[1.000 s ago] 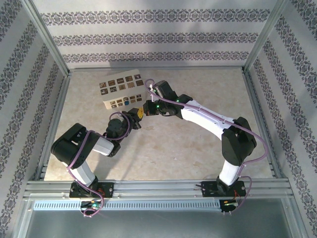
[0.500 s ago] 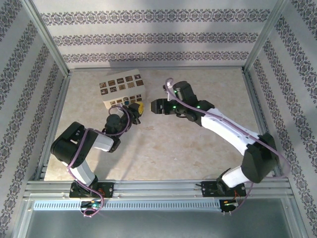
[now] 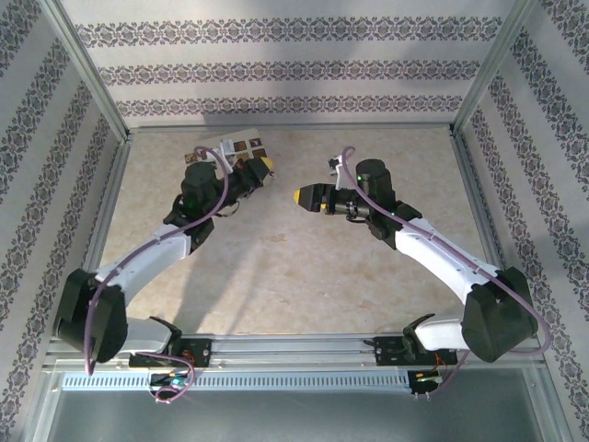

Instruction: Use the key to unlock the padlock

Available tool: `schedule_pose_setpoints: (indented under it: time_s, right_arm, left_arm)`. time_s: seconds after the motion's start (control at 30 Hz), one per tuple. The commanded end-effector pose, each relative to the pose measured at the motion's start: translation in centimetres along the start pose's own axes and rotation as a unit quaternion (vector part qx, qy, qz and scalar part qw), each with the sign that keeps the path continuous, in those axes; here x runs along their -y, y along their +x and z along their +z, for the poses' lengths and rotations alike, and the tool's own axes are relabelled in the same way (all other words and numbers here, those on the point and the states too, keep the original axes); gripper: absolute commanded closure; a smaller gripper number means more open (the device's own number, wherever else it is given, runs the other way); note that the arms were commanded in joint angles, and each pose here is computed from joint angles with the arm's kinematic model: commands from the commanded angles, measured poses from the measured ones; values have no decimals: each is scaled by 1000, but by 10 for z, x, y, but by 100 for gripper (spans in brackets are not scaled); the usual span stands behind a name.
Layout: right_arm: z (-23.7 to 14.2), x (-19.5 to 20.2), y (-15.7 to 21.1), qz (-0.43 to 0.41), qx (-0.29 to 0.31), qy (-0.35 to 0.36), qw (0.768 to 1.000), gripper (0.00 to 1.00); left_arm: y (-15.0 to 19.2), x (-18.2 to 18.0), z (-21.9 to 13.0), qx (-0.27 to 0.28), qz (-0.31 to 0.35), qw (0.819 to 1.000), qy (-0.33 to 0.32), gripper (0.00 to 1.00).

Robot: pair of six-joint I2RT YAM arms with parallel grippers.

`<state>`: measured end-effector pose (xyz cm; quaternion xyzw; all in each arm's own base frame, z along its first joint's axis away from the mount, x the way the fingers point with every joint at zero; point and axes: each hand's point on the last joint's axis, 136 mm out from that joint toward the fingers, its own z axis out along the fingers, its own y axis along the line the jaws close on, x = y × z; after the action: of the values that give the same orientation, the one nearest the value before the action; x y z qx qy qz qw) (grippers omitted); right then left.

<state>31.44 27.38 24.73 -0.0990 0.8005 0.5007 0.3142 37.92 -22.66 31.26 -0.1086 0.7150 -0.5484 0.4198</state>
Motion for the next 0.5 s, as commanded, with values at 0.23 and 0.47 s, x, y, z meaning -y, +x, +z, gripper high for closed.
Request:
schedule_pose_setpoints:
  time_s: [0.23, 0.47]
  right_arm:
    - [-15, -66, -37, -42, 76, -143, 986, 35]
    - [-14, -116, -42, -85, 78, -214, 970, 37]
  left_arm:
    - [6, 43, -29, -84, 242, 966, -29, 100]
    - [7, 74, -37, -87, 257, 962, 26, 100]
